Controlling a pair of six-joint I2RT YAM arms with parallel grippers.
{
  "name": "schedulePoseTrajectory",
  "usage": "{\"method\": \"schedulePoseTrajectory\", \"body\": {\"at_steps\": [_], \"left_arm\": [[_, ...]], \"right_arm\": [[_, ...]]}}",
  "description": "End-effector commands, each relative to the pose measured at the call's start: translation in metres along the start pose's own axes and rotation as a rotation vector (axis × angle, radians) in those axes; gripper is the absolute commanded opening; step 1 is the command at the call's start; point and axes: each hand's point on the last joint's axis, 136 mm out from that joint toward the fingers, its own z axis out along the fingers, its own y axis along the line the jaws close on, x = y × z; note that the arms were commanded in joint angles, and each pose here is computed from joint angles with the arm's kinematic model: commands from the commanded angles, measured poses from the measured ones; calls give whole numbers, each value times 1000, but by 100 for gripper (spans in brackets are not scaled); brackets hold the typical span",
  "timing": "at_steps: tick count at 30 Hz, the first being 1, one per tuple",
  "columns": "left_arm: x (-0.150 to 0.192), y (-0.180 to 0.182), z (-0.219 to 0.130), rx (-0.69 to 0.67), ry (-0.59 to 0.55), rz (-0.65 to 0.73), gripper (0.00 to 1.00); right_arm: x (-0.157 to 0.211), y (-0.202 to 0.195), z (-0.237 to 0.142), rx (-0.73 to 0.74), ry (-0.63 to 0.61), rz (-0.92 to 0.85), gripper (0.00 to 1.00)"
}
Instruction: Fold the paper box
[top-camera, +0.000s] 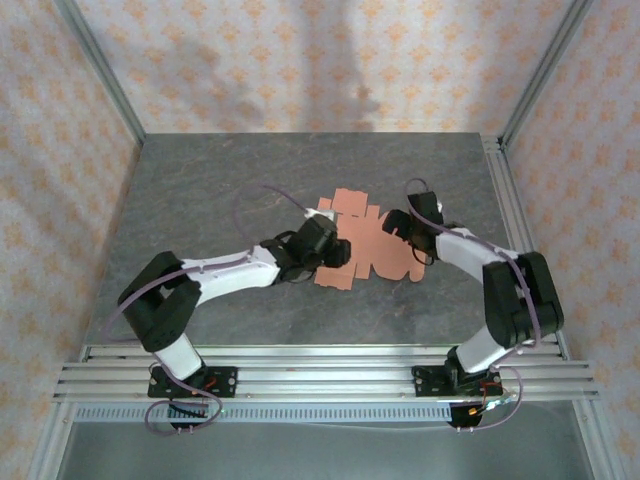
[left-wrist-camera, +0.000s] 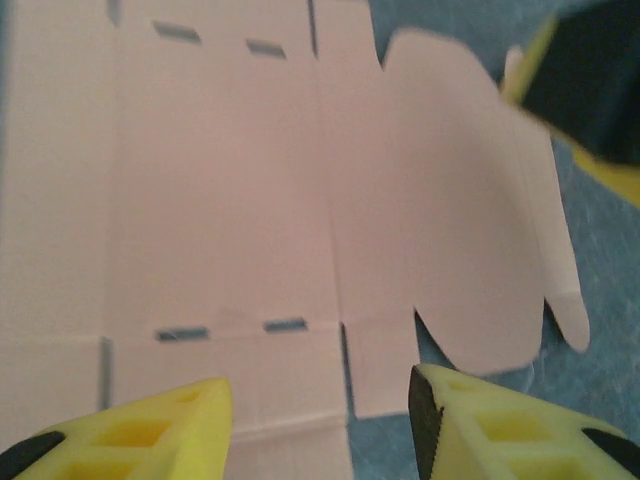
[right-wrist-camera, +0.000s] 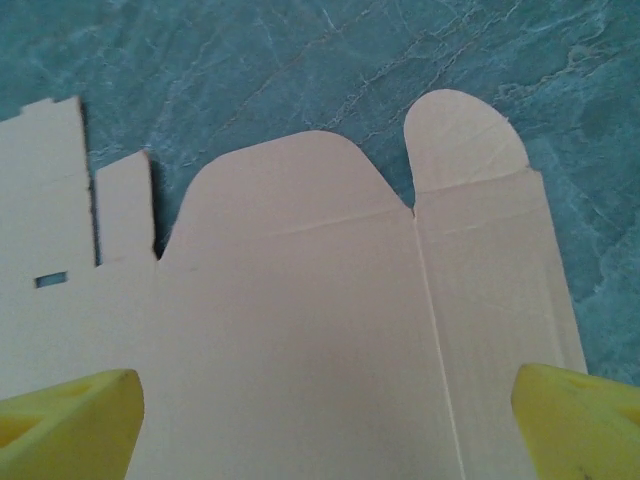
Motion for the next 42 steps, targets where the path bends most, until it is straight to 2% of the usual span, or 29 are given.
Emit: {"method": "schedulePoseTrajectory", "body": {"at_steps": [1,9,20,32,36,42], "left_arm": [[12,-10,13,14,41,-91,50],[38,7,37,-68,173,-87,54],[44,63,57,-150,258,-155,59],[4,97,71,-205,224,-171,65],[-14,100,70,-199,201,-166,69],[-30,89,49,-172,149,-170,74]], "right_arm": [[4,3,8,-9,66,-42,94],[20,-17,21,9,128,-15,94],[64,-26,5,-61,207,51,94],[125,0,-38,-177,231,74,94],[115,16,-62,-233,177,57,94],[53,32,-84,-221,15,-28,93]]}}
